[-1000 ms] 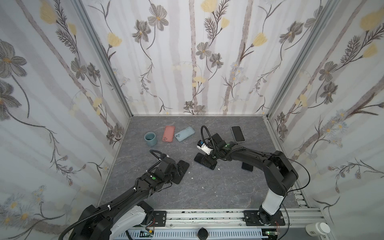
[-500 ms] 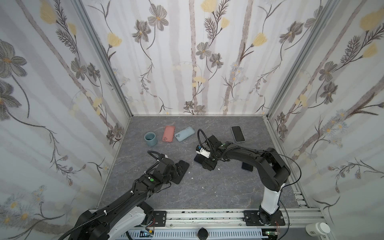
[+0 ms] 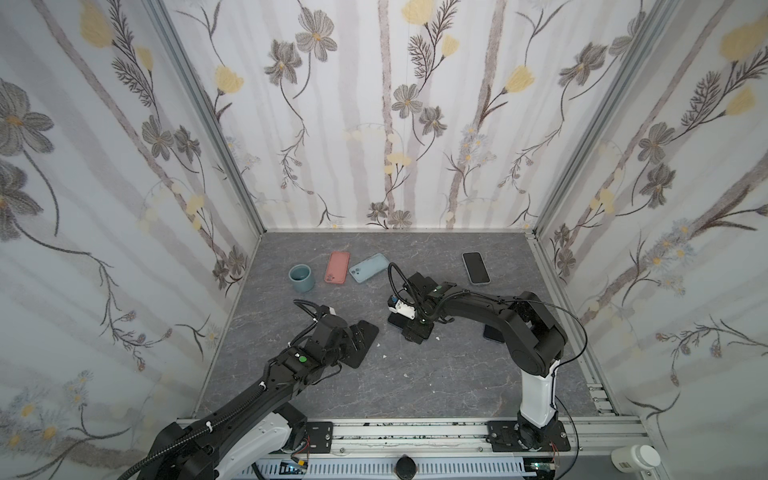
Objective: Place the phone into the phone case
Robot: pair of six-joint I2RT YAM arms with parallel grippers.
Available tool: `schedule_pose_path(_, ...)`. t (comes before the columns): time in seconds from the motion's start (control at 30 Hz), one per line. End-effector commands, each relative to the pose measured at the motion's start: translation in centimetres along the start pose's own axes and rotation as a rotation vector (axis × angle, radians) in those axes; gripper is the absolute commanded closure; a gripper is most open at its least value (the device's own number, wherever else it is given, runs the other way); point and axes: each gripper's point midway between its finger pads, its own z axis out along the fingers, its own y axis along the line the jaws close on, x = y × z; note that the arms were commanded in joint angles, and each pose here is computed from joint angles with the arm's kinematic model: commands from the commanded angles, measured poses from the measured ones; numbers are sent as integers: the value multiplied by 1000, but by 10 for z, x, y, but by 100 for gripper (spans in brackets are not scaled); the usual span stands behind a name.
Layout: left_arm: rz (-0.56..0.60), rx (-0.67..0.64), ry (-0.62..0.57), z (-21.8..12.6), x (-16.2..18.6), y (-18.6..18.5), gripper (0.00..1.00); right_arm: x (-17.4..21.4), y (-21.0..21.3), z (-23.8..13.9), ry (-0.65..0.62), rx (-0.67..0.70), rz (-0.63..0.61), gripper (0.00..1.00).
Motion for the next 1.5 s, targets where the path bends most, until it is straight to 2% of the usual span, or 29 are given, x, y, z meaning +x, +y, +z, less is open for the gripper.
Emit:
schedule_pose_path(0.0, 24, 1, -20, -2, -7, -4, 12, 21, 4, 9, 89, -12, -29, 5)
schedule_pose_path(0.43, 50, 4, -52, -9, -24, -16, 12, 35, 7, 17, 154, -23, -50, 15)
schedule_pose_path(0.57, 72, 7, -60, -12, -30, -23, 12, 34, 6, 13, 147, -18, -42, 21)
schedule_pose_path(0.7, 80, 10, -69, -14, -37, -29, 12, 32, 6, 11, 140, -14, -41, 31)
schedule_pose_path(0.97, 89, 13, -82, -17, -43, -34, 13, 25, 3, 0, 101, 3, -43, 41)
schedule_pose_path(1.47, 121, 25, -10, -2, -39, -47, 12, 19, 8, -15, 38, -8, -41, 43)
